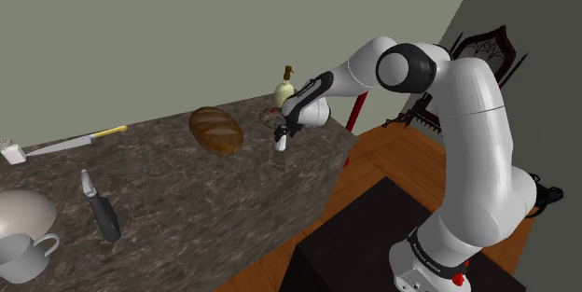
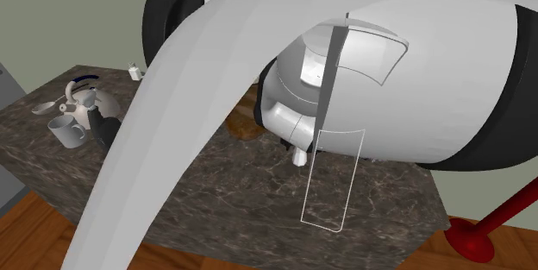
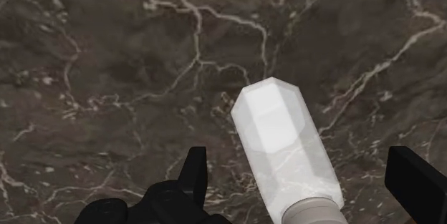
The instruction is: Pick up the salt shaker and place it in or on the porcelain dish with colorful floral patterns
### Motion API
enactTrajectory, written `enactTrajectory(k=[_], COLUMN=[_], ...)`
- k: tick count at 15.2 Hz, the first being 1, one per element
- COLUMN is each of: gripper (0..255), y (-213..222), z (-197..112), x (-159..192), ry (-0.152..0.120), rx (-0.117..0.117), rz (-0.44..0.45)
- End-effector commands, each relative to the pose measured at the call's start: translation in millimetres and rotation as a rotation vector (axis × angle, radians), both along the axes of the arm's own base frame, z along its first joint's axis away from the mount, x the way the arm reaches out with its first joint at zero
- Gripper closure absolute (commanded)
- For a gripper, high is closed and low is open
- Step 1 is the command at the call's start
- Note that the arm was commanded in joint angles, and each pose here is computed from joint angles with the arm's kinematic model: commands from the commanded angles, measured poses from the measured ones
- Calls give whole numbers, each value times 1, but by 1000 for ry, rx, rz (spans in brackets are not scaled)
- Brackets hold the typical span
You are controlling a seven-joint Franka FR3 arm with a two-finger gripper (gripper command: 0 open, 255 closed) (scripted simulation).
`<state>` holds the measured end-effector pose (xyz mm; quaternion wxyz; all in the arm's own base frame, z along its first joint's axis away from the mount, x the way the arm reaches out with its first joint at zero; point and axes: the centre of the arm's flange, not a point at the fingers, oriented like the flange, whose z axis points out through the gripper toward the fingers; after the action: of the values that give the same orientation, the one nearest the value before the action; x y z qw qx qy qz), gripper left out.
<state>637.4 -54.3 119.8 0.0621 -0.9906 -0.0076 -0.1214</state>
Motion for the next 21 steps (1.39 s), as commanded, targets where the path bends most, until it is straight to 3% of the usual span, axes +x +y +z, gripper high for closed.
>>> enactTrajectory(k=[1, 10, 21], gripper=[255, 255, 255], y=[0, 0, 0], z=[0, 0, 58], x=[0, 0, 0], ry=[0, 0, 0], rx=[0, 0, 0], rz=[0, 0, 0])
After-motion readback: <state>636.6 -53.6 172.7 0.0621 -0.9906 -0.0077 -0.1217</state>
